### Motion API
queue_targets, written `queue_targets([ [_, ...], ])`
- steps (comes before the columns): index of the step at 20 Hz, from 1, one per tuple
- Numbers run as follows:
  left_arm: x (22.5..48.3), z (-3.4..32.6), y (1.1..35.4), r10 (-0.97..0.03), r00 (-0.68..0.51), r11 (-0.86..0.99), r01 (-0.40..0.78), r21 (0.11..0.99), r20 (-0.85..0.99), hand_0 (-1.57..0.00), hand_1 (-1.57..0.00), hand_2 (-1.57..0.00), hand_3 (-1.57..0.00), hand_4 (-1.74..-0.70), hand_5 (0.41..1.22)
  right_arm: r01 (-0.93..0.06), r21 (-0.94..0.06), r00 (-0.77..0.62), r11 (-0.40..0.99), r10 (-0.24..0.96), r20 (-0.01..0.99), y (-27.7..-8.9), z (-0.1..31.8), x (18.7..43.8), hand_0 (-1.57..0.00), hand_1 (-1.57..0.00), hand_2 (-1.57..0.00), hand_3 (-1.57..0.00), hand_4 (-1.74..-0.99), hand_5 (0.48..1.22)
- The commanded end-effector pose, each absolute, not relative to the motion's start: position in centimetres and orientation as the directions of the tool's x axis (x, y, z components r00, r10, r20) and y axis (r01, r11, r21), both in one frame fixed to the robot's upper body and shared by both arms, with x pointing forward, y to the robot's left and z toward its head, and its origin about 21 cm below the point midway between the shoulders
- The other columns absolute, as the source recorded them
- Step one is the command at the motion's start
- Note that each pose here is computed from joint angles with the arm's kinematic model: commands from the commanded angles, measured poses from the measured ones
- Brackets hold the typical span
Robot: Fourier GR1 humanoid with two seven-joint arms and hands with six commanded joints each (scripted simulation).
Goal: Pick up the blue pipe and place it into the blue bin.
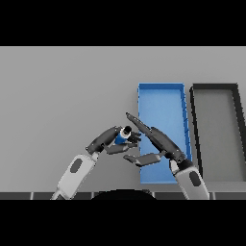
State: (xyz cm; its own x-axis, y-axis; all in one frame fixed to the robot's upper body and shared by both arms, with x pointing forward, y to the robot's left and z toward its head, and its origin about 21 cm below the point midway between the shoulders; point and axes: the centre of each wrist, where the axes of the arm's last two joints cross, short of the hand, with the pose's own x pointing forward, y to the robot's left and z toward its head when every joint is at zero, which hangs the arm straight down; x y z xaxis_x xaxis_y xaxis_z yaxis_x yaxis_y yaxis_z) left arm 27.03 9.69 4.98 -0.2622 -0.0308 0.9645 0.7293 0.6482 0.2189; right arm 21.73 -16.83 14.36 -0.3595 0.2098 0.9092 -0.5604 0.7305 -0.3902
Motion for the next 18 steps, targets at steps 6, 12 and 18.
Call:
queue_targets([
  [6, 27.4, 4.5, 9.9, 0.015, -0.245, 0.618, 0.764, 0.184, 0.969, -1.57, -1.57, -1.57, -1.57, -1.47, 1.221, -0.640, -0.398, -0.342, 0.657, 0.220, 0.914, -14.2, 15.4, 23.9, 0.00, 0.00, 0.00, 0.00, -1.200, 0.514],
  [12, 27.2, 4.1, 9.8, -0.013, -0.214, 0.622, 0.763, 0.176, 0.977, -1.57, -1.57, -1.54, -1.30, -1.56, 1.221, -0.694, -0.401, -0.336, 0.598, 0.224, 0.915, -11.8, 15.7, 26.1, -0.40, -0.44, -0.43, -0.31, -1.303, 0.520],
  [18, 27.3, 4.4, 9.7, 0.014, -0.230, 0.621, 0.765, 0.172, 0.973, -1.57, -1.57, -1.56, -1.31, -1.69, 1.221, -0.713, -0.344, -0.347, 0.611, 0.120, 0.930, -10.9, 15.1, 26.1, -1.26, -1.27, -1.27, -1.14, -1.495, 0.781],
])
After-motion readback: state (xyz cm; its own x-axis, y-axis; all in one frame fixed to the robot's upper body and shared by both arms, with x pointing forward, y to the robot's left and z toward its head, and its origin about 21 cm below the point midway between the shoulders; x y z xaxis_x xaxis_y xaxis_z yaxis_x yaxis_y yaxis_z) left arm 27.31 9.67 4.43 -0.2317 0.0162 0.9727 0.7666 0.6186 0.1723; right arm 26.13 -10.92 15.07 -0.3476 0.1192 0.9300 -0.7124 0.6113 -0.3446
